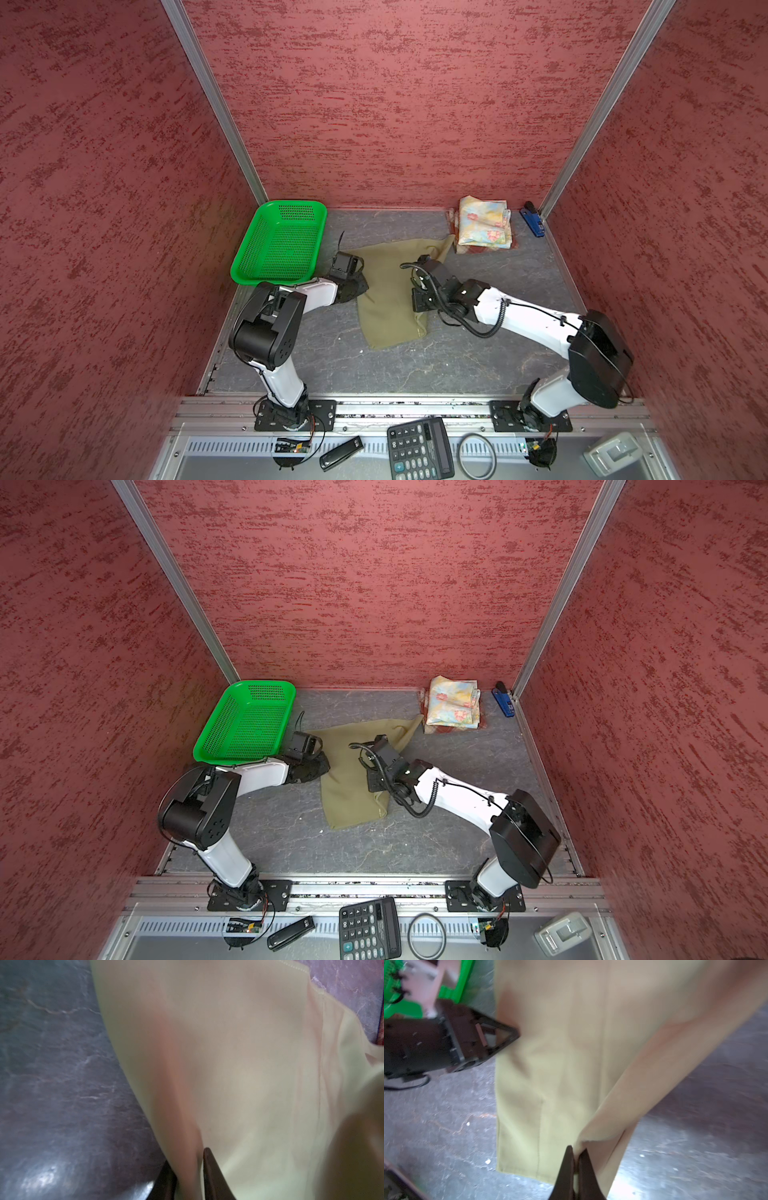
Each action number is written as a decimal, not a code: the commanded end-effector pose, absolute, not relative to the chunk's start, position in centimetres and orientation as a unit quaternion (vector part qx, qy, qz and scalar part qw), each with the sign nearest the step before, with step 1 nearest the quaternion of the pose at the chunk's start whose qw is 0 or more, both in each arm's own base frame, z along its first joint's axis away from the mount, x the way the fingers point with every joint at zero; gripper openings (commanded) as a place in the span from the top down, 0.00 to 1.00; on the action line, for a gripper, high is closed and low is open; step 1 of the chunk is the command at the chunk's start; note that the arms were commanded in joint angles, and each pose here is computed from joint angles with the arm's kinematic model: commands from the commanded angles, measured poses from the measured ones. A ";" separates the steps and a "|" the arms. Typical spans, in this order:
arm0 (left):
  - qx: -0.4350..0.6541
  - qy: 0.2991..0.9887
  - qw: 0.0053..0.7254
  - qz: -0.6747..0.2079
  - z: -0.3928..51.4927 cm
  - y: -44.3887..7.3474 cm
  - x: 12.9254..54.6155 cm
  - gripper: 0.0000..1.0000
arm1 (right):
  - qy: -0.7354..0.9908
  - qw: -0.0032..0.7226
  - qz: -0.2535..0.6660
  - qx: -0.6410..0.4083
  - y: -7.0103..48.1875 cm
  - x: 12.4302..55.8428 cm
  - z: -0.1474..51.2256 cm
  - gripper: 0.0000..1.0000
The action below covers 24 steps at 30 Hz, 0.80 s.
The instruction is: Fold and stack the skirts
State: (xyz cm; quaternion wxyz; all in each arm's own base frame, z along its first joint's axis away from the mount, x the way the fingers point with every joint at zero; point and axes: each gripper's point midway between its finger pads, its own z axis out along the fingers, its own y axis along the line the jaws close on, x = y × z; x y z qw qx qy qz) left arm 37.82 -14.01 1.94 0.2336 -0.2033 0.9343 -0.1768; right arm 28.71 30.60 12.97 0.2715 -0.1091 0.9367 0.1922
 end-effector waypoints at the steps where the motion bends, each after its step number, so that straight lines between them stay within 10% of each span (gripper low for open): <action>1: -0.213 0.964 0.103 -0.121 -4.6 -12.6 31.3 0.76 | 0.932 0.277 0.194 -0.131 33.1 28.0 14.1 1.00; 17: -0.211 0.962 0.100 -0.143 -4.6 -13.2 31.0 0.76 | 0.909 0.239 0.287 -0.183 40.5 23.7 13.8 1.00; 21: -0.209 0.959 0.114 -0.154 -2.7 -13.2 31.6 0.65 | 0.908 0.229 0.293 -0.193 40.7 23.2 13.7 0.73; 24: -0.209 0.956 0.126 -0.161 -1.0 -13.1 31.9 0.54 | 0.907 0.226 0.296 -0.195 40.4 23.1 13.8 0.34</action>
